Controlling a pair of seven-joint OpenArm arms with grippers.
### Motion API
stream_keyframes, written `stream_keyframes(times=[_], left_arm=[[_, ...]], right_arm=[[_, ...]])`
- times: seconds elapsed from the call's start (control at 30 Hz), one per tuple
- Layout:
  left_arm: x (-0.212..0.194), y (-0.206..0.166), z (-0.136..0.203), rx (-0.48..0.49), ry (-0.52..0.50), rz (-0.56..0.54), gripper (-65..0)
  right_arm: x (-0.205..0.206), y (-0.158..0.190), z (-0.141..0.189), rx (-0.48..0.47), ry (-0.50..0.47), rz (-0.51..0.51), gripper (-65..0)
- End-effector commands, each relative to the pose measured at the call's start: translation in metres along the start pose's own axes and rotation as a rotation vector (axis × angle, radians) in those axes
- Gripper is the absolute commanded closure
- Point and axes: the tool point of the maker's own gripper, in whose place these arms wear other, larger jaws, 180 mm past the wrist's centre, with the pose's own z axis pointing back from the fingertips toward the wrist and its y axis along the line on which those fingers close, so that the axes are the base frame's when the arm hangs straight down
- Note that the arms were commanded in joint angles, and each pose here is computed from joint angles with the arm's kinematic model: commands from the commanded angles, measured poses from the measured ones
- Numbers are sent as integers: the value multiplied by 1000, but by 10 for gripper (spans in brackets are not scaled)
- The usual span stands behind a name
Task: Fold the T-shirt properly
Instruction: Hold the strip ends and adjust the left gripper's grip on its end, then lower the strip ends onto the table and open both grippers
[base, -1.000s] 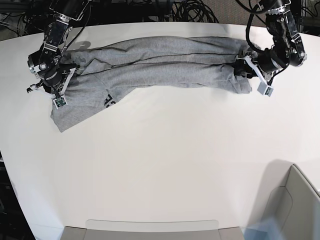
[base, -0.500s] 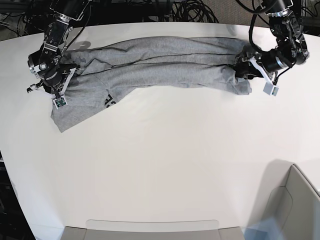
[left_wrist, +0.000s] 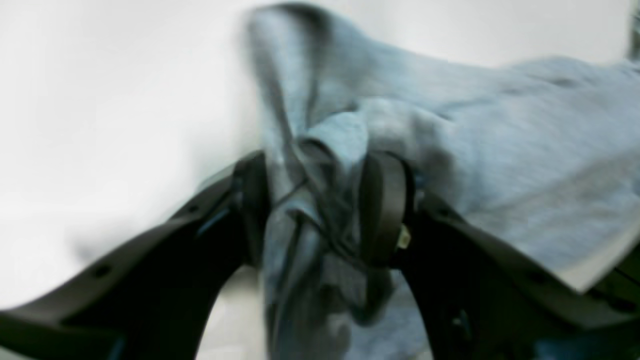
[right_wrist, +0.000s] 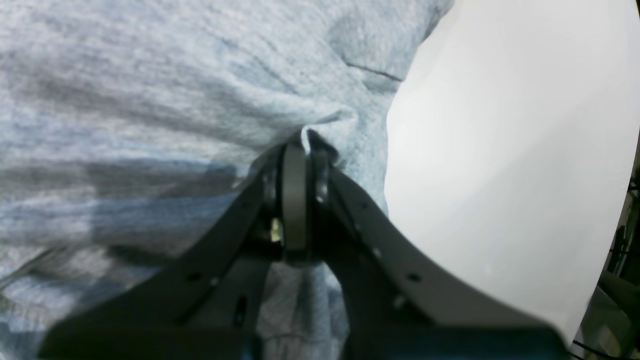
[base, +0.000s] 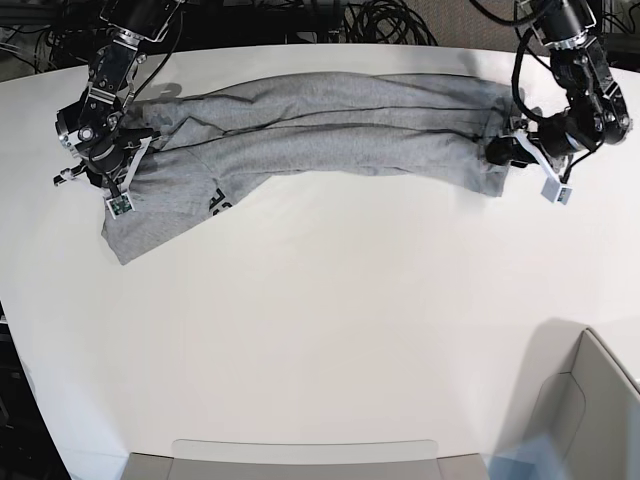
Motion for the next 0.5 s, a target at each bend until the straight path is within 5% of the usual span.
stream_keyframes(times=[0.0,0.2,0.47], left_arm=[[-46,29,7,131,215,22,0],[-27,38,16,153,185,2,0],[-53,11,-5,94,300,-89,0]], right_arm=[[1,-1,1,1,6,13,0],[4,-2,1,-4,3,6,0],[4,-1,1,-1,1,12,0]])
